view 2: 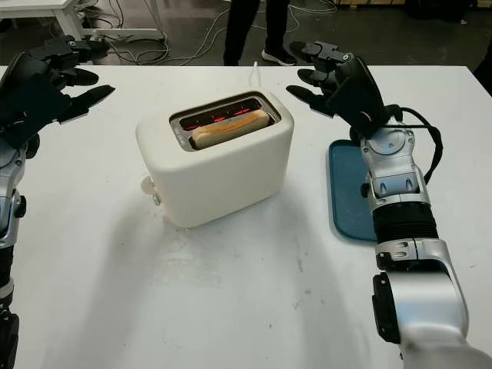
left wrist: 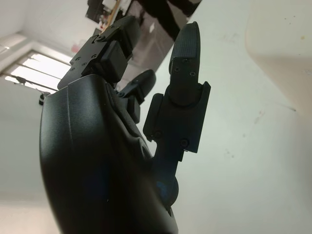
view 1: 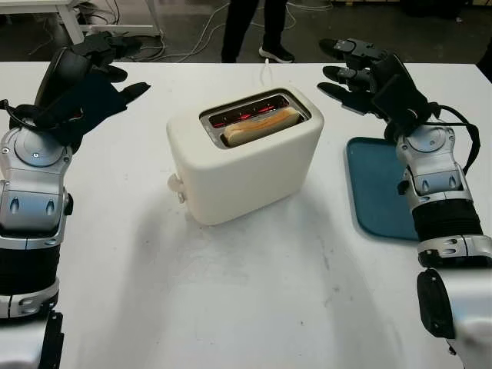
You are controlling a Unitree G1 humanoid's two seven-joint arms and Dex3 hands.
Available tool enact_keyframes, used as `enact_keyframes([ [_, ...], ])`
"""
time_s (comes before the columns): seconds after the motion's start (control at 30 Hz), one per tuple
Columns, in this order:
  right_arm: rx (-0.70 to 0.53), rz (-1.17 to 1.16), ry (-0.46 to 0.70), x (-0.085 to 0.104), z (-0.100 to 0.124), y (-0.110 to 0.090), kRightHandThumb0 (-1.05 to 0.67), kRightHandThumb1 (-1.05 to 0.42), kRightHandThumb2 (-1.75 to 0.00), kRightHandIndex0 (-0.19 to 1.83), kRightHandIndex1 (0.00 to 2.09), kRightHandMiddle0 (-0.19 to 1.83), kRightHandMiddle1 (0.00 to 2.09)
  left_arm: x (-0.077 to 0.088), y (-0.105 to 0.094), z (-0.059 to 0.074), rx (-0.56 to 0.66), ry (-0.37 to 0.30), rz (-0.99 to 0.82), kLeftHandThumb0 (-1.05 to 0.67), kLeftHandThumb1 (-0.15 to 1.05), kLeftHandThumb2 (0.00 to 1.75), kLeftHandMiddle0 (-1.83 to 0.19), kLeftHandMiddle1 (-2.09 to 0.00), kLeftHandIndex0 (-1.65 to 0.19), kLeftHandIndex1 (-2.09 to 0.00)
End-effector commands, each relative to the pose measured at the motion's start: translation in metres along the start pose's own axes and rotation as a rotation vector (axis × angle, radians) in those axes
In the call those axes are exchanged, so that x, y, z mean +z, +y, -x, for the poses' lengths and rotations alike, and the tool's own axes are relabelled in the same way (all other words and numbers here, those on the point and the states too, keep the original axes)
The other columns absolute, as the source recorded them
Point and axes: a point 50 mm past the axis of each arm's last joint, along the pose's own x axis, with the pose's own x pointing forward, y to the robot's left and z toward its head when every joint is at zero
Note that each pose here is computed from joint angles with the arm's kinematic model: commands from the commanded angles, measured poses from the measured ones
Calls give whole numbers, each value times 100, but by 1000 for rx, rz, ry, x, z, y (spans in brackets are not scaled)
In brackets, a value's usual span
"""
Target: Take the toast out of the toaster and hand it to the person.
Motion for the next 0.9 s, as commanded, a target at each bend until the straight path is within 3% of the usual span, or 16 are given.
enact_keyframes([
  [0.0, -3, 8, -2, 0, 1, -1, -47, -92, -15, 54, 1, 49, 1, 4, 3, -2, 6, -22, -19, -53, 92, 18, -24, -88, -46, -32],
  [0.87, -4, -2, 4, 0, 2, 0, -49, -92, -15, 55, 1, 50, 1, 3, 1, -2, 9, -27, -24, -54, 92, 18, -24, -96, -45, -35],
])
